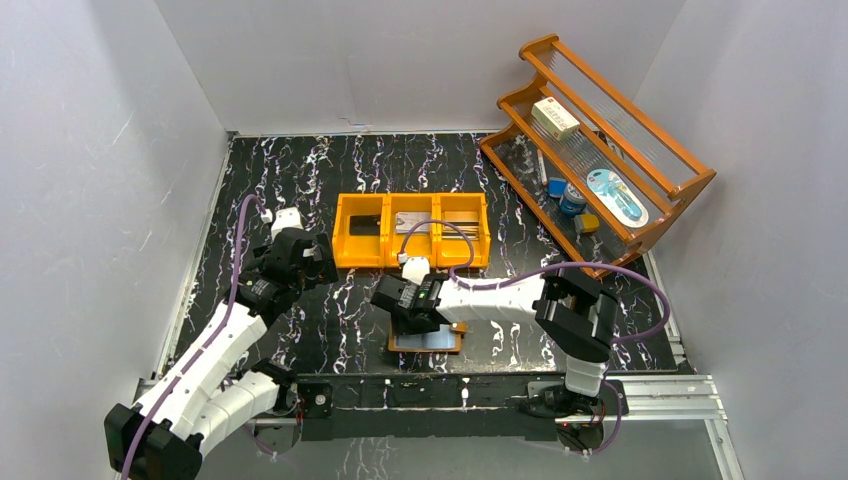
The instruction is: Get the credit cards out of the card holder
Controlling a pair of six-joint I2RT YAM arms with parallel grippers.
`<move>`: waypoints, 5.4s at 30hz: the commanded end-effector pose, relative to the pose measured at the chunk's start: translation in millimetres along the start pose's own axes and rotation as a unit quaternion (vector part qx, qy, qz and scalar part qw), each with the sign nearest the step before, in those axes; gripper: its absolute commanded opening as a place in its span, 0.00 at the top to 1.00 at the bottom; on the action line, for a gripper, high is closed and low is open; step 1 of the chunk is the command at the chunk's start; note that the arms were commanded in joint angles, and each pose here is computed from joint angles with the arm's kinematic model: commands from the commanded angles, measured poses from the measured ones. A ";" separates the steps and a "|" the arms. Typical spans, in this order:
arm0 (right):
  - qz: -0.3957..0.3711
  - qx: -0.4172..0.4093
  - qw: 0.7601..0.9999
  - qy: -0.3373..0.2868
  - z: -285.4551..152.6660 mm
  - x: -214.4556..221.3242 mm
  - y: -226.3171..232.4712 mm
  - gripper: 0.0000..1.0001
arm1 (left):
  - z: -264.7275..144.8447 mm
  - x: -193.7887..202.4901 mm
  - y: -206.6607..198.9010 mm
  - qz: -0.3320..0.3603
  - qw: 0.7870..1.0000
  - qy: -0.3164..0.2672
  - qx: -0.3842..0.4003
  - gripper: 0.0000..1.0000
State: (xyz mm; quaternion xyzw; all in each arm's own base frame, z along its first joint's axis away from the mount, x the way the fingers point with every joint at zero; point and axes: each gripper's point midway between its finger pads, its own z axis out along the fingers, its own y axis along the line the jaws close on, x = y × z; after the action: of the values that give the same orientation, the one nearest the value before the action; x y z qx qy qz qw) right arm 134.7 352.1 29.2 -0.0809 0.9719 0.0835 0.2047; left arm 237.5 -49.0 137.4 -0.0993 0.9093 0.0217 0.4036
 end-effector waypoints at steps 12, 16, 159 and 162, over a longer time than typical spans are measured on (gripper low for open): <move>0.023 -0.070 0.997 -0.015 -16.8 -15.4 12.9 0.73 | -3.7 -3.2 -3.7 -0.004 1.000 0.003 0.011 0.02; 0.042 -0.099 0.994 -0.005 -13.9 -15.0 10.4 0.95 | -3.5 1.2 -11.5 -0.005 0.999 0.013 0.033 0.02; 0.292 -0.308 0.903 0.064 -6.5 1.7 -40.3 0.73 | -30.7 147.0 -230.8 0.069 0.827 0.308 0.466 0.89; 0.281 -0.314 0.906 0.053 -14.4 -5.3 -38.2 0.66 | -34.2 147.6 -231.5 0.068 0.822 0.316 0.469 0.97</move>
State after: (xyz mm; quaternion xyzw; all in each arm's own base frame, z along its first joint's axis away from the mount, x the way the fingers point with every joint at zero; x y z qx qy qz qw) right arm 134.4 313.4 29.5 0.1469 0.8847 0.4381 0.0625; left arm 167.2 -295.4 45.2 0.1475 0.9059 -0.3853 0.0952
